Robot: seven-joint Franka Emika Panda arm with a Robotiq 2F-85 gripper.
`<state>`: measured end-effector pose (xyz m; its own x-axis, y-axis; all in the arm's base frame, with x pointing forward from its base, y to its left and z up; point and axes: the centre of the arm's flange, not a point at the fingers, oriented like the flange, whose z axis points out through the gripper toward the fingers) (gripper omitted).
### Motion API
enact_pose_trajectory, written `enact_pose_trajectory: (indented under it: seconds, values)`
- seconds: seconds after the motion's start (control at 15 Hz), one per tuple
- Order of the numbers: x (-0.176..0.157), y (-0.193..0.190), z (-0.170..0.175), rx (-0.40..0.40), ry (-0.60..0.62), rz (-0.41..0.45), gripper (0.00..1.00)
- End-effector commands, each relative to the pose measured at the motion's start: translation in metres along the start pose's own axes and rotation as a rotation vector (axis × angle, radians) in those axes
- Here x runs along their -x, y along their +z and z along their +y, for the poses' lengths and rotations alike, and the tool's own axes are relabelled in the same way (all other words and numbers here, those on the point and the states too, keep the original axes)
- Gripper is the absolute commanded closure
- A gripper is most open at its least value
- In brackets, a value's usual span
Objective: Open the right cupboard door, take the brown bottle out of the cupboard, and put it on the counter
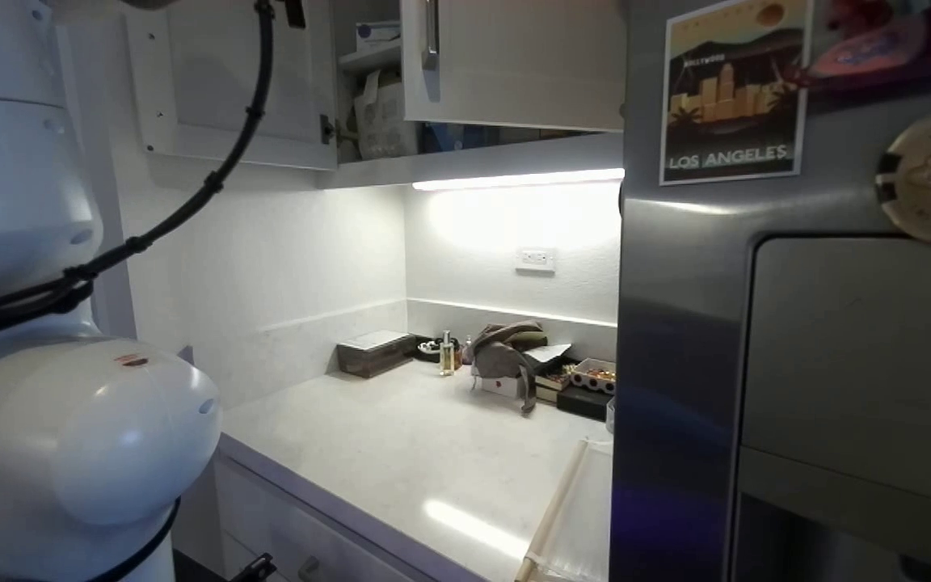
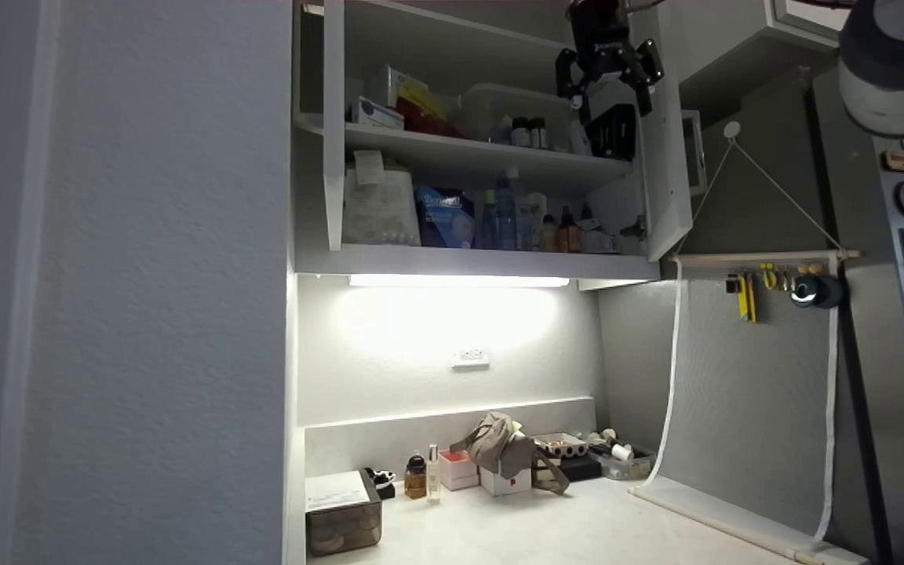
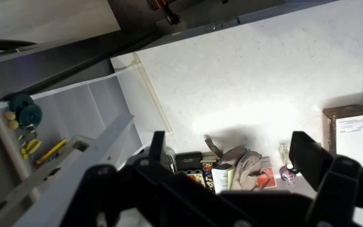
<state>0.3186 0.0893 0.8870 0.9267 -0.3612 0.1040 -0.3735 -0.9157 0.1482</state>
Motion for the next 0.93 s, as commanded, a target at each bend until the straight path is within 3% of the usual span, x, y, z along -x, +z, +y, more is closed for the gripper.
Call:
enact_pose_trajectory:
  seconds: [0.0,0.07,0.13,0.27,0.6,0.87]
  values:
    - [-0.017,-0.001,-0.039,-0.020,0.019,0.086,0.00]
    - [-0.023,0.004,-0.048,-0.024,0.045,0.117,0.00]
    - [-0.031,0.005,-0.053,-0.021,0.068,0.137,0.25]
    - [-0.046,0.013,-0.055,-0.008,0.132,0.195,0.32]
    - [-0.065,0.024,-0.051,0.014,0.219,0.298,0.73]
    - [-0.077,0.034,-0.049,0.072,0.300,0.355,0.99]
